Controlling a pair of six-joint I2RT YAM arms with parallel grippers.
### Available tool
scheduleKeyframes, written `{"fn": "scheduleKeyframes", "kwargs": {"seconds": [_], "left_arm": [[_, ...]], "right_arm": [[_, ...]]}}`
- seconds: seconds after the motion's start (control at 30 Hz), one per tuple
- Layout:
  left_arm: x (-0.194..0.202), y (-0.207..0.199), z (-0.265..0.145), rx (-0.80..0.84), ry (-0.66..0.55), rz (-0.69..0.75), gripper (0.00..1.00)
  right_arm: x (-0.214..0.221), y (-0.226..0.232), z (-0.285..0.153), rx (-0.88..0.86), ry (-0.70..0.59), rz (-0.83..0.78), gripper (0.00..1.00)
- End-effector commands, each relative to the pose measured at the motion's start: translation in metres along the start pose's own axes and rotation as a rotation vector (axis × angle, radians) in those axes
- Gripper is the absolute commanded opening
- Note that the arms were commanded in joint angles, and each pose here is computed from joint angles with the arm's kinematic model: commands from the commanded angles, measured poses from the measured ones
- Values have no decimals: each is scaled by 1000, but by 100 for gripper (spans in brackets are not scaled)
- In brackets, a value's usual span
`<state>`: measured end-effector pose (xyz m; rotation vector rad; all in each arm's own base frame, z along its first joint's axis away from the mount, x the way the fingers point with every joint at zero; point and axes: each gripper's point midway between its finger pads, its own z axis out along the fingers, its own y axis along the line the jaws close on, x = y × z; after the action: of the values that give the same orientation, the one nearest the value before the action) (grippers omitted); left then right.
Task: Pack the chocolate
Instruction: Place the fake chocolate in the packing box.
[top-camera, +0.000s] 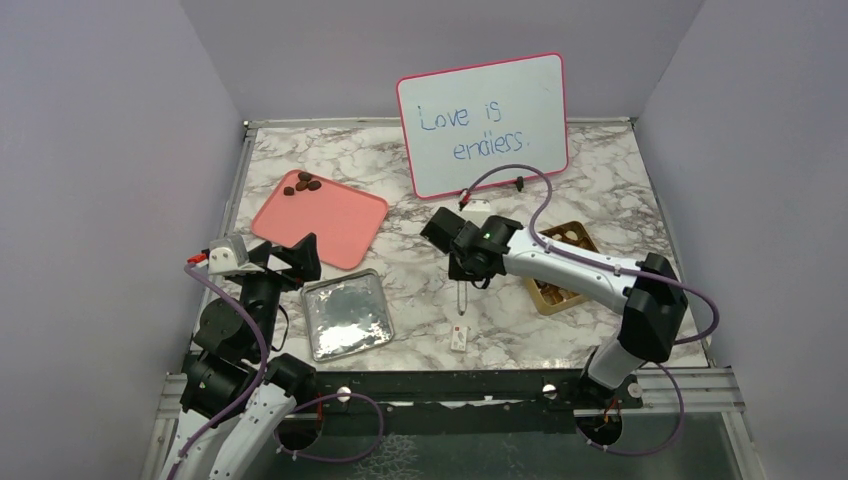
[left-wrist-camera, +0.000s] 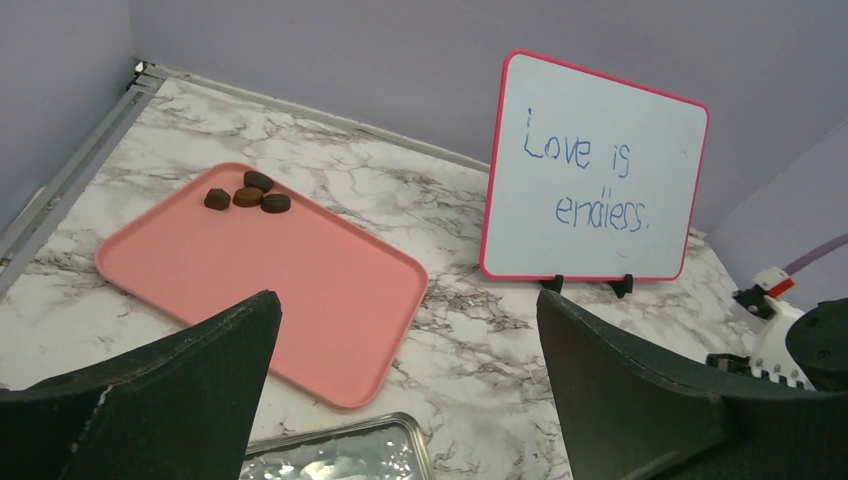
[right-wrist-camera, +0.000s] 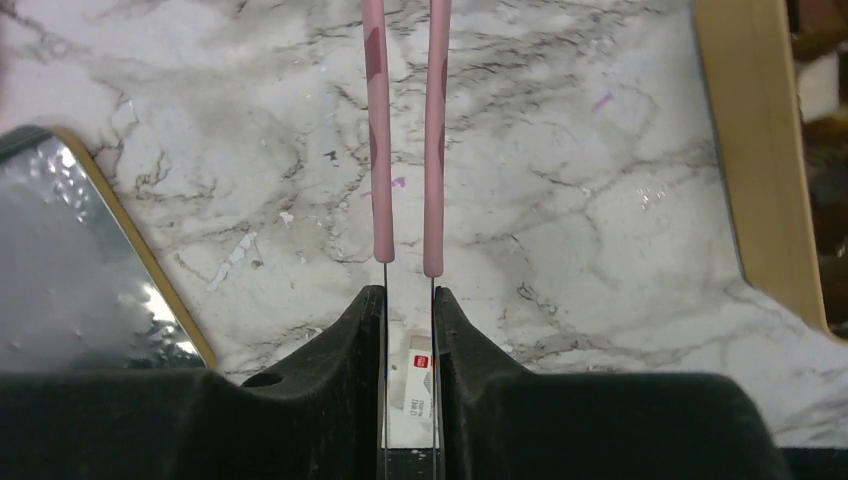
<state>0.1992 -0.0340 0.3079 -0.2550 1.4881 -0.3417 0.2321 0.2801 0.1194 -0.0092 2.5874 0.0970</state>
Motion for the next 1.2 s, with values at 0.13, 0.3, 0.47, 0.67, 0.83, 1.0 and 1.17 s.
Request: {"fn": "scheduleKeyframes", "kwargs": {"seconds": [0.13, 0.3, 0.47, 0.67, 0.83, 1.0, 1.17], "left_arm": [[-8, -6, -3, 27, -15, -11, 99], [-9, -5, -3, 27, -18, -12, 99], [-9, -5, -3, 24, -19, -11, 99], [-8, -6, -3, 28, -14, -13, 99], [-9, -6, -3, 29, -18, -15, 99], [-9, -5, -4, 28, -19, -14, 99], [-10, -5, -5, 28, -24, -17, 99]], "right_arm": [[1, -72, -43, 297, -92, 464, 20], [13, -93, -48, 418, -86, 540, 21], [25, -101, -44, 447, -77, 597, 21], [36, -116, -43, 469, -91, 666, 21], [33, -127, -49, 450, -133, 694, 21], [32, -142, -54, 443, -174, 727, 21], [36, -166, -52, 482, -184, 754, 21]]}}
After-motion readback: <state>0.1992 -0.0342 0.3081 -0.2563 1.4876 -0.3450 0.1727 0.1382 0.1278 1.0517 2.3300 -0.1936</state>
